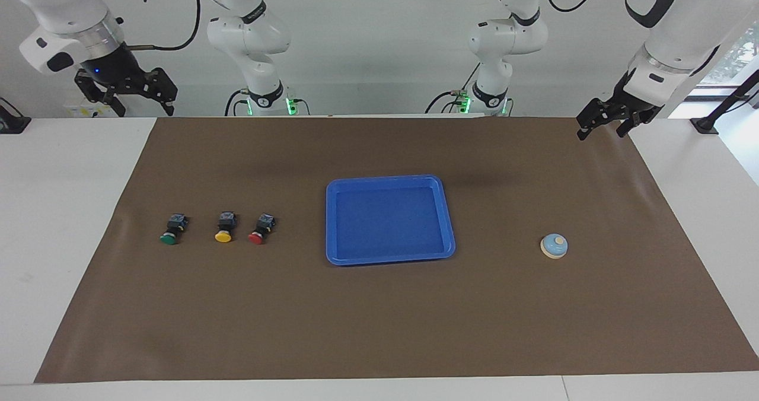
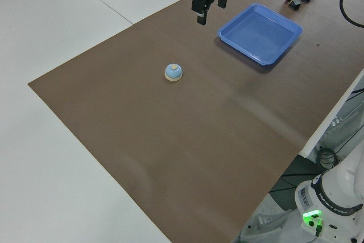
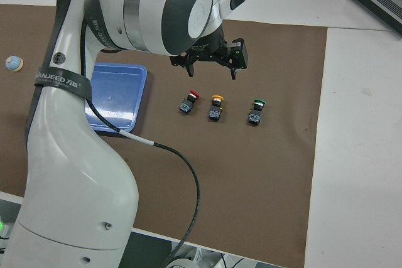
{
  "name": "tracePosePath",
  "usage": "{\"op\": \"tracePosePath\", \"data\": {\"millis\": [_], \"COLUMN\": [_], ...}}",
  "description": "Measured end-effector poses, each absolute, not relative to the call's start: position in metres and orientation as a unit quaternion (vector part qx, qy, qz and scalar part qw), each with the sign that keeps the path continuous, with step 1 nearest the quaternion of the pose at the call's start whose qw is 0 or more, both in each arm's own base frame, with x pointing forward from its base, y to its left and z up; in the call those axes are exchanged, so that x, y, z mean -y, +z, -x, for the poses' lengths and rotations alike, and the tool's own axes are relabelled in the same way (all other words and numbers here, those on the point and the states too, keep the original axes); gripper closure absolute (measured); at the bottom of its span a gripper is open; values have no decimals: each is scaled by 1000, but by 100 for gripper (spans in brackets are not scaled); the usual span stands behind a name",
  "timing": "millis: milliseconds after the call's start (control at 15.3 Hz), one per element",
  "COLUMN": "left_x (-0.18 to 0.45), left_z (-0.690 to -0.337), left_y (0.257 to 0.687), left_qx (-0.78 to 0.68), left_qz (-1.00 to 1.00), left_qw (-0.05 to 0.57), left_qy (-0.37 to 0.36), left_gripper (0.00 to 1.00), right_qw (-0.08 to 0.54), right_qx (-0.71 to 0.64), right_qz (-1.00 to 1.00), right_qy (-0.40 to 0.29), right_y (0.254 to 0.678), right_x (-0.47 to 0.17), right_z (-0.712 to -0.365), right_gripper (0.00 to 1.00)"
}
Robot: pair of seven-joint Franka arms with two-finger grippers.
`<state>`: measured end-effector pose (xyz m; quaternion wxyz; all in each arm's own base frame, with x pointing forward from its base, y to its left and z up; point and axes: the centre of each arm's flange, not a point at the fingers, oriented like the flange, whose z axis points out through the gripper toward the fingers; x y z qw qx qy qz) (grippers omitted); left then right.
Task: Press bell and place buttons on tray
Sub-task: 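Lower the left gripper onto the white bell and press it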
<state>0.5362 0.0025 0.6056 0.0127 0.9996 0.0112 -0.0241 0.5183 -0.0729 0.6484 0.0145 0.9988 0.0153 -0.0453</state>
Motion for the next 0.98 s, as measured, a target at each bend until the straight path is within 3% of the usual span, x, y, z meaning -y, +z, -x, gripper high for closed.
{"op": "tracePosePath", "data": {"millis": [327, 589, 851, 916, 982], "left_x": [1, -4, -13, -13, -13], "left_z": [-538, -553, -583, -592, -601], "left_y": [604, 563, 494, 474, 454], "left_qx": [-9, -16, -26, -26, -26], "left_qz": [-1000, -1000, -999, -999, -999], "left_qw": [12, 13, 12, 11, 11], "left_qy": [-17, 12, 20, 21, 23], "left_gripper": [0, 45, 89, 99, 99], "right_qw": [14, 14, 14, 14, 14], "right_qx": [-15, -15, -15, -15, -15], "right_qz": [-999, -999, -999, -999, -999], "right_qy": [-45, -45, -45, -45, -45], "right_y": [648, 648, 648, 648, 648], "right_x": [73, 73, 73, 73, 73], "right_z": [-518, -518, -518, -518, -518], "right_gripper": [0, 0, 0, 0, 0]}}
